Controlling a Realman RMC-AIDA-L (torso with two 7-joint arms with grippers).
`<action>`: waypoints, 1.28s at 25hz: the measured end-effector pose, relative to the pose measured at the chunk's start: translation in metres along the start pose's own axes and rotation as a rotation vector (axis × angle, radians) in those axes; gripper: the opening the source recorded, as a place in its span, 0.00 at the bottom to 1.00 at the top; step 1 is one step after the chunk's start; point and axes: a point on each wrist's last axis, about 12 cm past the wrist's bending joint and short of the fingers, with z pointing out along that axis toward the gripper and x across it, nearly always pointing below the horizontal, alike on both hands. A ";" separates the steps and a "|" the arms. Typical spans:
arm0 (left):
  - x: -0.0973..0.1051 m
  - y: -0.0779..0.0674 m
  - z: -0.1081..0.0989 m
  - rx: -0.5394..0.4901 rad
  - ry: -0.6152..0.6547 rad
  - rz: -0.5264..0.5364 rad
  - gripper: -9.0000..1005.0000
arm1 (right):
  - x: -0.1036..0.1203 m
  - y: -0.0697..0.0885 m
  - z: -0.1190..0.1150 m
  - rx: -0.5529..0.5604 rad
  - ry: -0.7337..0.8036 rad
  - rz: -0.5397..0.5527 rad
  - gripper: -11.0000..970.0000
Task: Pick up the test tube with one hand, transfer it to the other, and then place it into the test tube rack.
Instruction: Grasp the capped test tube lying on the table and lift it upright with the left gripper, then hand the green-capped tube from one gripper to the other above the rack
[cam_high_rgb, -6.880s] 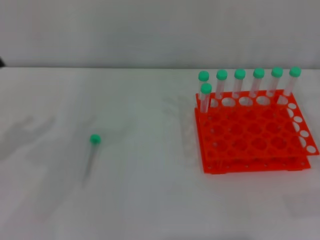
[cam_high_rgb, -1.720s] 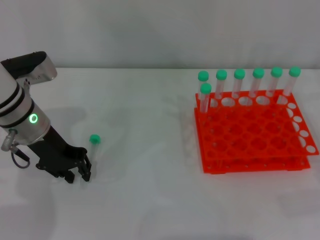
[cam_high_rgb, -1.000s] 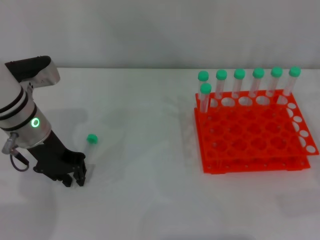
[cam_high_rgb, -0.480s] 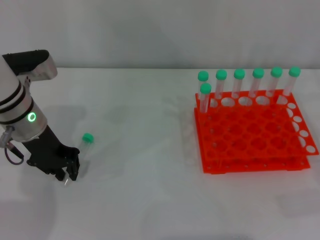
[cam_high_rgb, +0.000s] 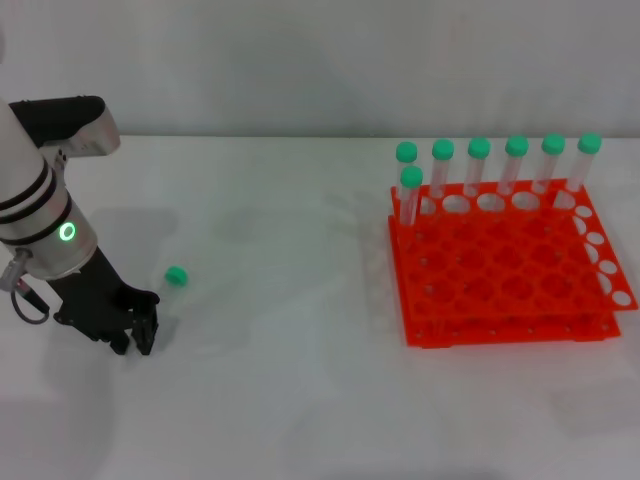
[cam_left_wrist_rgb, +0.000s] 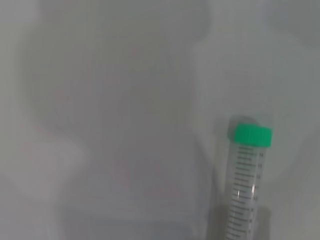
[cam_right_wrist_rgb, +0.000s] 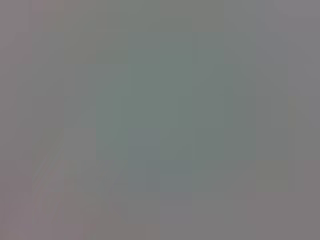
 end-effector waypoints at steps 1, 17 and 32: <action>0.000 0.000 0.000 0.000 -0.002 0.001 0.24 | 0.000 0.000 0.000 0.000 0.000 0.000 0.87; -0.005 -0.002 -0.002 -0.025 -0.042 0.029 0.20 | 0.000 0.003 0.002 -0.013 -0.003 0.004 0.87; -0.017 -0.048 -0.069 0.326 -0.605 0.413 0.20 | -0.016 -0.001 0.011 -0.245 -0.004 0.201 0.87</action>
